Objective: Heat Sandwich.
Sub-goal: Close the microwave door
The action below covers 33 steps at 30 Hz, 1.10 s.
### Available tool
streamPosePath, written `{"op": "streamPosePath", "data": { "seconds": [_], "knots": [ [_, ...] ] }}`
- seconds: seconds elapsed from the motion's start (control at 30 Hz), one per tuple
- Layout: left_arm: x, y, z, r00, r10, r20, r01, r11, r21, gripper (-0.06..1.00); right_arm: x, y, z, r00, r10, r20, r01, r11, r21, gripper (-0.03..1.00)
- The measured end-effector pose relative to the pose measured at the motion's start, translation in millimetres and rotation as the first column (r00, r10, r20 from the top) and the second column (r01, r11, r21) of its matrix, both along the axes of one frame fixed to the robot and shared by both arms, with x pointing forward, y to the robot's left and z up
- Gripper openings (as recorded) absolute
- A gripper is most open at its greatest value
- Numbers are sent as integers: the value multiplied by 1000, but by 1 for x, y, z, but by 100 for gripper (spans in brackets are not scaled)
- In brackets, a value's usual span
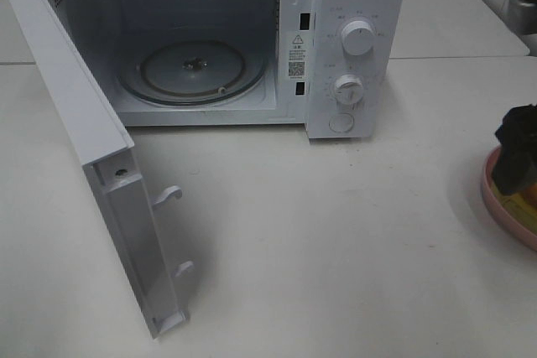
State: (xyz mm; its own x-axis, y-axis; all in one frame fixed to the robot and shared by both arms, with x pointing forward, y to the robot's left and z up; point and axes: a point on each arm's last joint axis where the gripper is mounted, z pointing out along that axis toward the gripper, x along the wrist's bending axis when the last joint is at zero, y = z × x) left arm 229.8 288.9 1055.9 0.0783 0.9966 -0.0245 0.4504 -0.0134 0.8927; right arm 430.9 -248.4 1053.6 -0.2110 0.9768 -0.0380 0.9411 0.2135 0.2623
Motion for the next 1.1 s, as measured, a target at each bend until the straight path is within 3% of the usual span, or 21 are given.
{"op": "streamPosePath", "data": {
  "seconds": [0.3, 0.6, 0.77, 1.1],
  "knots": [
    [0, 0, 0, 1000, 0, 0, 0, 1000, 0, 97, -42, -12, 26, 998, 1, 62, -2, 1000, 19, 77],
    [0, 0, 0, 1000, 0, 0, 0, 1000, 0, 97, -94, -27, 25, 989, 14, 150, -20, 999, 38, 77],
    [0, 0, 0, 1000, 0, 0, 0, 1000, 0, 97, -129, -37, 22, 946, 5, 325, -34, 996, 84, 77],
    [0, 0, 0, 1000, 0, 0, 0, 1000, 0, 97, -162, -50, 2, 885, -114, 451, 69, 991, 116, 77]
  ]
}}
